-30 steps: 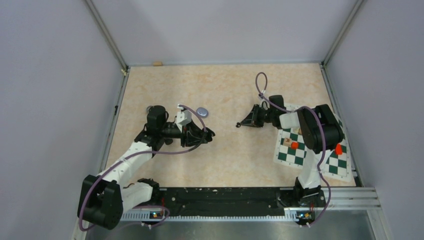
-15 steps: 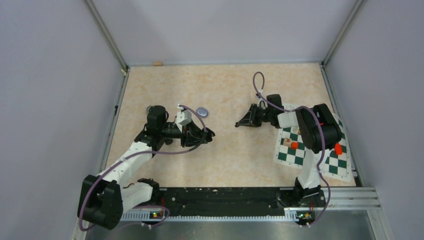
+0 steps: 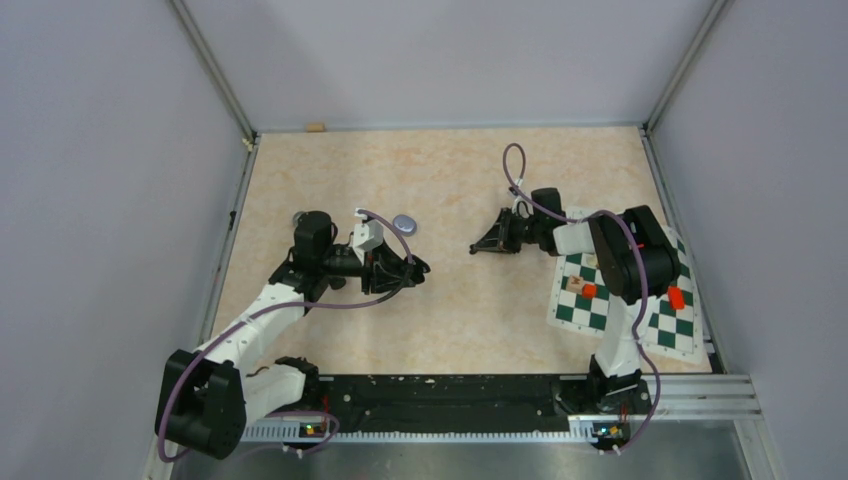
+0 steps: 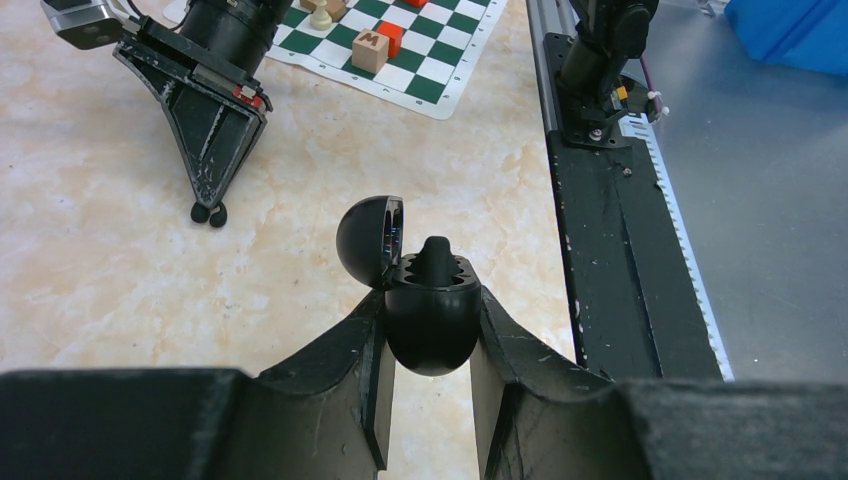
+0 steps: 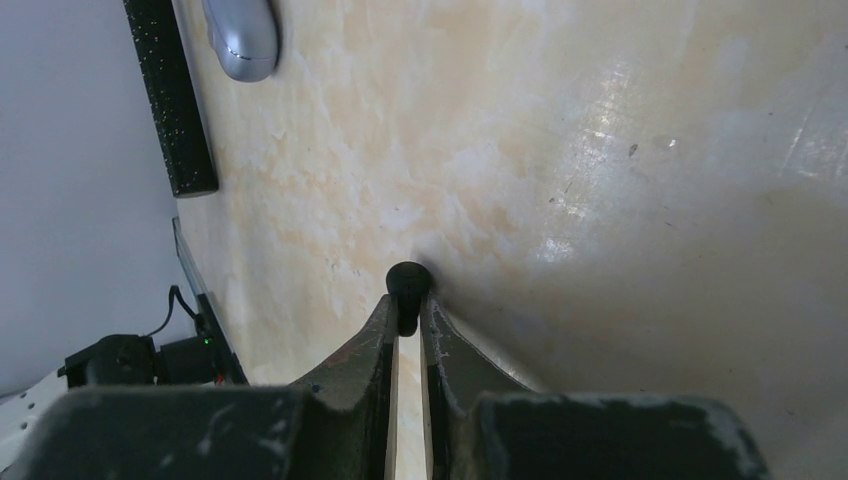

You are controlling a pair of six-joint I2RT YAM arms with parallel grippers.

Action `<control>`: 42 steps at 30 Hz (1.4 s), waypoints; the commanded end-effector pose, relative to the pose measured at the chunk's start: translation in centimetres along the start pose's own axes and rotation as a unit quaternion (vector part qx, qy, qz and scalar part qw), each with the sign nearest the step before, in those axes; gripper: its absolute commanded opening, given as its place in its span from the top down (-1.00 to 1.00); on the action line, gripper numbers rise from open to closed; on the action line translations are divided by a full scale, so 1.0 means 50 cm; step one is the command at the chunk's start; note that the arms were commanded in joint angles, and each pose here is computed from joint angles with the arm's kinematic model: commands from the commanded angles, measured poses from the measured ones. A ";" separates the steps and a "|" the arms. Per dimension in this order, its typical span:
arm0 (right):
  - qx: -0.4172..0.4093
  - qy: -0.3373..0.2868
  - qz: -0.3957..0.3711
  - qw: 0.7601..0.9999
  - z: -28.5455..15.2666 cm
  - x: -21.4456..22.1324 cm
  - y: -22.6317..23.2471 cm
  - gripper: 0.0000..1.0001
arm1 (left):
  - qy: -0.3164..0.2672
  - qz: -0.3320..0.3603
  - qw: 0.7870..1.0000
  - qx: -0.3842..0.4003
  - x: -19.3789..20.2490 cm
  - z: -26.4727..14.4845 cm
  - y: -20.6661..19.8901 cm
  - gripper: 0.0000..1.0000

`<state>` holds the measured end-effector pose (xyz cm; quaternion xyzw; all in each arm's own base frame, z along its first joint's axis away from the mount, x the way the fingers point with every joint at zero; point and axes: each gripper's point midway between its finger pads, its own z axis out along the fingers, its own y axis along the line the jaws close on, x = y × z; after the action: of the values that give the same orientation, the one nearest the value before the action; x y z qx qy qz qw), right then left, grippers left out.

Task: Insert the wireless bluetooth earbuds into the charging case
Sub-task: Pick up the earbud from the center of the board.

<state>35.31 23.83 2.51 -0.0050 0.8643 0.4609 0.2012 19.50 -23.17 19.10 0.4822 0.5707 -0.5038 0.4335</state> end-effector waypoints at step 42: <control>-0.190 -0.202 -0.432 0.858 -0.361 -0.179 0.583 1.00 | -0.012 0.048 0.999 -0.005 -0.038 -0.002 0.003 1.00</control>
<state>32.88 24.42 32.05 -0.2791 0.6724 0.4825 0.4871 19.61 -23.14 19.24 0.4843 0.5690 -0.4984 0.4396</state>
